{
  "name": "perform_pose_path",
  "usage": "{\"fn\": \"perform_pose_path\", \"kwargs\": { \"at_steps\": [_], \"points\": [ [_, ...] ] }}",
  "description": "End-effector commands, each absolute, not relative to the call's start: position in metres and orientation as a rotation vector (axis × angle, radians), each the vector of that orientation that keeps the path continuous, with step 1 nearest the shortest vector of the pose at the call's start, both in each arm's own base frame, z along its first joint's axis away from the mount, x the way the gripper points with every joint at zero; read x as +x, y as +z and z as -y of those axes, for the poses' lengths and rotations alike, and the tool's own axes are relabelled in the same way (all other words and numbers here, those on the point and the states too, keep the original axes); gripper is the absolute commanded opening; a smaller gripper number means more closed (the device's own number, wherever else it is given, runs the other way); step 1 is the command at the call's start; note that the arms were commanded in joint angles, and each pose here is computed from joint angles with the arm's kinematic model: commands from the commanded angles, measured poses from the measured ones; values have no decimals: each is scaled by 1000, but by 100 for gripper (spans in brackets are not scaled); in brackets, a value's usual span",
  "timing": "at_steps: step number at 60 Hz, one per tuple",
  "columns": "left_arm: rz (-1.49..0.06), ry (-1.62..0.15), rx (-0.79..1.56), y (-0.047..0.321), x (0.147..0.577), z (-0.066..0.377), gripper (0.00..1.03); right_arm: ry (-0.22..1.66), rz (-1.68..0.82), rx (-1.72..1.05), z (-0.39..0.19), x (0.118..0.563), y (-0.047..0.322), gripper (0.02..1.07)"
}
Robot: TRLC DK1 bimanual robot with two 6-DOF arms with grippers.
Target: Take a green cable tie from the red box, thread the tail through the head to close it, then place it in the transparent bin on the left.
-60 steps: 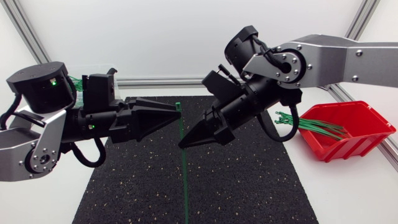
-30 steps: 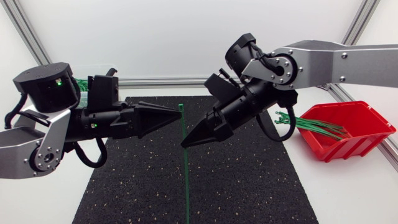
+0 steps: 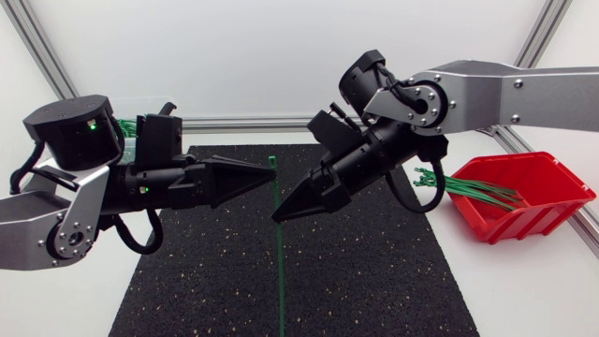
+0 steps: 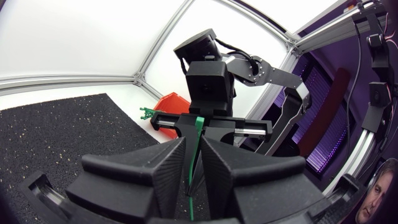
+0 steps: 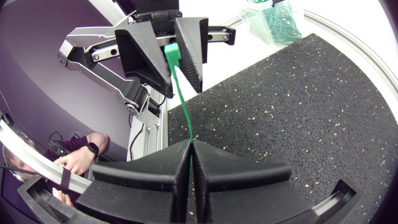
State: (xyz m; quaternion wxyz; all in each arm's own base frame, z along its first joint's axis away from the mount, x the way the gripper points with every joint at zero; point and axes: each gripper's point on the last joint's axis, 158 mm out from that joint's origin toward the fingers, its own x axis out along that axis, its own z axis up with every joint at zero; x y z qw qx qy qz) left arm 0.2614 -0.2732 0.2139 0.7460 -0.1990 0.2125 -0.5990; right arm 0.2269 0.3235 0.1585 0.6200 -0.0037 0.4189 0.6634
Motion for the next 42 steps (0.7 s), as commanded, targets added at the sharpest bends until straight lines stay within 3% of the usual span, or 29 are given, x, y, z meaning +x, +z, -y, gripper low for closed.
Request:
{"fn": "perform_pose_path", "kwargs": {
  "at_steps": [1, 9, 14, 25, 28, 42],
  "points": [
    [-455, -1337, -443, 223, 258, 278, 20, 1531, -961, 3, -327, 227, 161, 8],
    [-455, -1338, -446, 225, 258, 278, 19, 1531, -959, 3, -327, 227, 161, 8],
    [-458, -1338, -448, 224, 257, 278, 10, 1529, -959, 6, -327, 227, 162, 8],
    [-457, -1336, -451, 225, 257, 278, 10, 1527, -962, 6, -327, 227, 160, 8],
    [-457, -1336, -452, 226, 257, 277, 4, 1530, -964, 7, -327, 227, 160, 8],
    [-459, -1336, -461, 229, 258, 278, 4, 1532, -967, 4, -328, 225, 159, 8]
  ]
}}
